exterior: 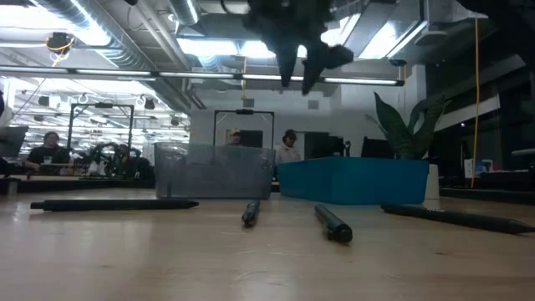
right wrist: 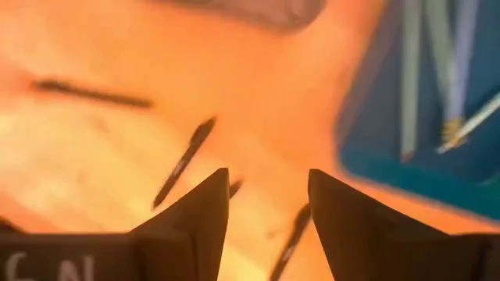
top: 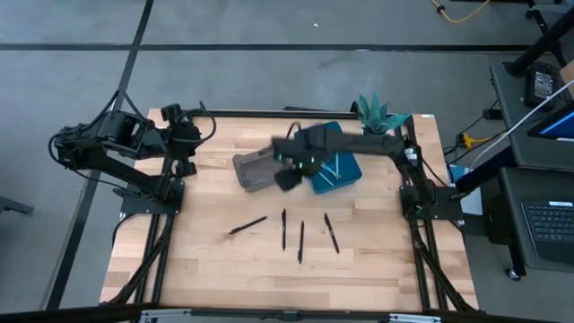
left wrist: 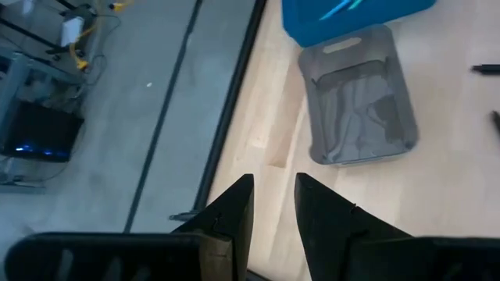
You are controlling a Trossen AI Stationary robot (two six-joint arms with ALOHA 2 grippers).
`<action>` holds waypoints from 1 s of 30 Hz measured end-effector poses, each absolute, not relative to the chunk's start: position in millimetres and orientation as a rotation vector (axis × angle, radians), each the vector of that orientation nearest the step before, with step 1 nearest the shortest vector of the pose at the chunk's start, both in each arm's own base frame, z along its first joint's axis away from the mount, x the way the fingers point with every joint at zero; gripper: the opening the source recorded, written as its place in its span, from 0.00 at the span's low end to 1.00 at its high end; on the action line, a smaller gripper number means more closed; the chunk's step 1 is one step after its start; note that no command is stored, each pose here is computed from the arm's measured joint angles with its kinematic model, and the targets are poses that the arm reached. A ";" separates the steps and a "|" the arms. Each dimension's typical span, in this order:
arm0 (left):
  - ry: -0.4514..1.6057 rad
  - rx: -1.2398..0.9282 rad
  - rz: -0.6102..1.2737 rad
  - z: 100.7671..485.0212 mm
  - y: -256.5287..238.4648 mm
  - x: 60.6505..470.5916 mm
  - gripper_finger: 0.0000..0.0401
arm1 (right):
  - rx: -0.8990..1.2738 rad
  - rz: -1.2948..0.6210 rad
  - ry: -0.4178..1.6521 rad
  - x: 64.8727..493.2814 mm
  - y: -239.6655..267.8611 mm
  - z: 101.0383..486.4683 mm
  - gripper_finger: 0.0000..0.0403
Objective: Sort pens & pencils
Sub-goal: Put the right black pen into the black bin
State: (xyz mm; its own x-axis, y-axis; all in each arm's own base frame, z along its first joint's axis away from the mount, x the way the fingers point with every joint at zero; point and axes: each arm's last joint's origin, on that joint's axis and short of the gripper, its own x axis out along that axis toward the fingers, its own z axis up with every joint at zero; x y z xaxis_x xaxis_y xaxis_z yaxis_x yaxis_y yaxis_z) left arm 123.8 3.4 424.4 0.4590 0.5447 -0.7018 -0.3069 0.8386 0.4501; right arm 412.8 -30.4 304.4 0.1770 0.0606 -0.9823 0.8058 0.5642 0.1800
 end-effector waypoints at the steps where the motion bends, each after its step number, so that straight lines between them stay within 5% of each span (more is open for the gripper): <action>1: 0.963 0.269 0.521 424.2 3.1 123.9 0.22 | 0.840 -0.614 1.307 413.9 -16.6 304.4 0.44; 14: 0.948 0.106 0.507 423.0 0.9 124.3 0.22 | 0.747 -0.888 1.485 370.3 135.7 265.9 0.44; 21: 0.959 0.052 0.543 419.3 -0.4 135.4 0.22 | 0.754 -1.078 1.510 352.5 151.4 220.4 0.44; 30: 1.022 0.090 0.534 411.8 -2.5 153.9 0.22 | 0.906 -1.043 1.428 356.9 153.5 172.1 0.44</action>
